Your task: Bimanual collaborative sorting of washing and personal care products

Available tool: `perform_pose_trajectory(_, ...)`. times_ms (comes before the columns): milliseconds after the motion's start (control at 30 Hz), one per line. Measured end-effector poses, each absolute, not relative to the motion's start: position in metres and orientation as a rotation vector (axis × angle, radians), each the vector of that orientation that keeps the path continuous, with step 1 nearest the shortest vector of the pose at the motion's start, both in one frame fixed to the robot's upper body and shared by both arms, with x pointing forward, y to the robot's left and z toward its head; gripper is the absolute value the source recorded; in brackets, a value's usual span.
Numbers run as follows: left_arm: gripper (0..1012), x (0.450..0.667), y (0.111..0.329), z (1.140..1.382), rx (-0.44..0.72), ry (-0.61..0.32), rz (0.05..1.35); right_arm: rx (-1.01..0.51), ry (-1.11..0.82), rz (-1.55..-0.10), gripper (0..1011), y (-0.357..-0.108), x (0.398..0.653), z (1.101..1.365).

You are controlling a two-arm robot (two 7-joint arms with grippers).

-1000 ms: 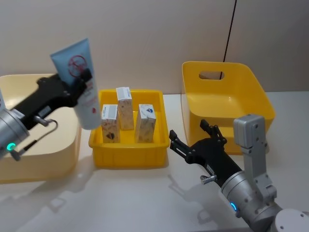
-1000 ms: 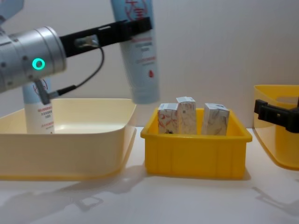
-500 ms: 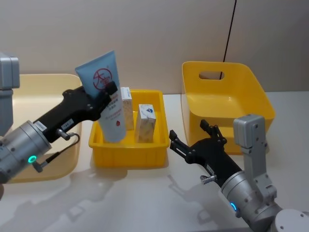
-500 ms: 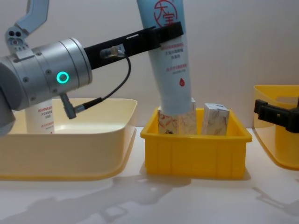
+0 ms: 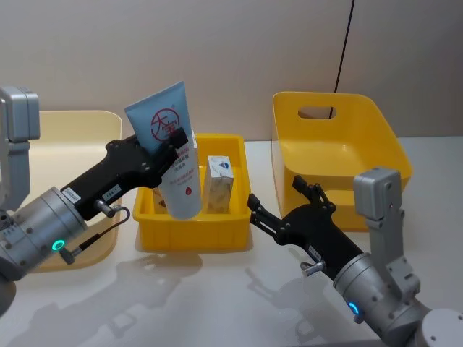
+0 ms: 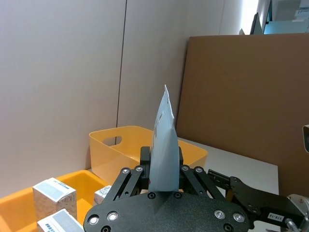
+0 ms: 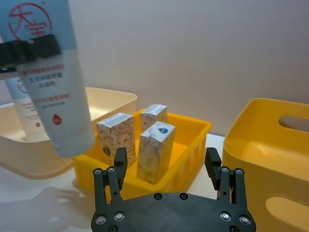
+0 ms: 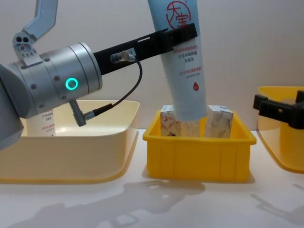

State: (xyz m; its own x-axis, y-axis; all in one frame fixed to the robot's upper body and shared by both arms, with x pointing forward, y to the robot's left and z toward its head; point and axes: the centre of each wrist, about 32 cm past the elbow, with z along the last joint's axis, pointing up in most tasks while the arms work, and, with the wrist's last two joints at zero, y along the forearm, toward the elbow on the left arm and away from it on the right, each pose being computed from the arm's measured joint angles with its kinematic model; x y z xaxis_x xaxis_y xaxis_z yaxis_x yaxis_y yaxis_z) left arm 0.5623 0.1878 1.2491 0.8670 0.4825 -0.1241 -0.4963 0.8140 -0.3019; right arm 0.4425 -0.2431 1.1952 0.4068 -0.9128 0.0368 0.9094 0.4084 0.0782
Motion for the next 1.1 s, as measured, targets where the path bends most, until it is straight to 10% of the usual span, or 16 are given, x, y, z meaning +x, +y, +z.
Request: perform_pose_trajectory(1100,257,0.561,0.184,1.247,-0.339,0.047,0.508,0.040,-0.059,-0.817,1001,-0.225,0.462,1.233)
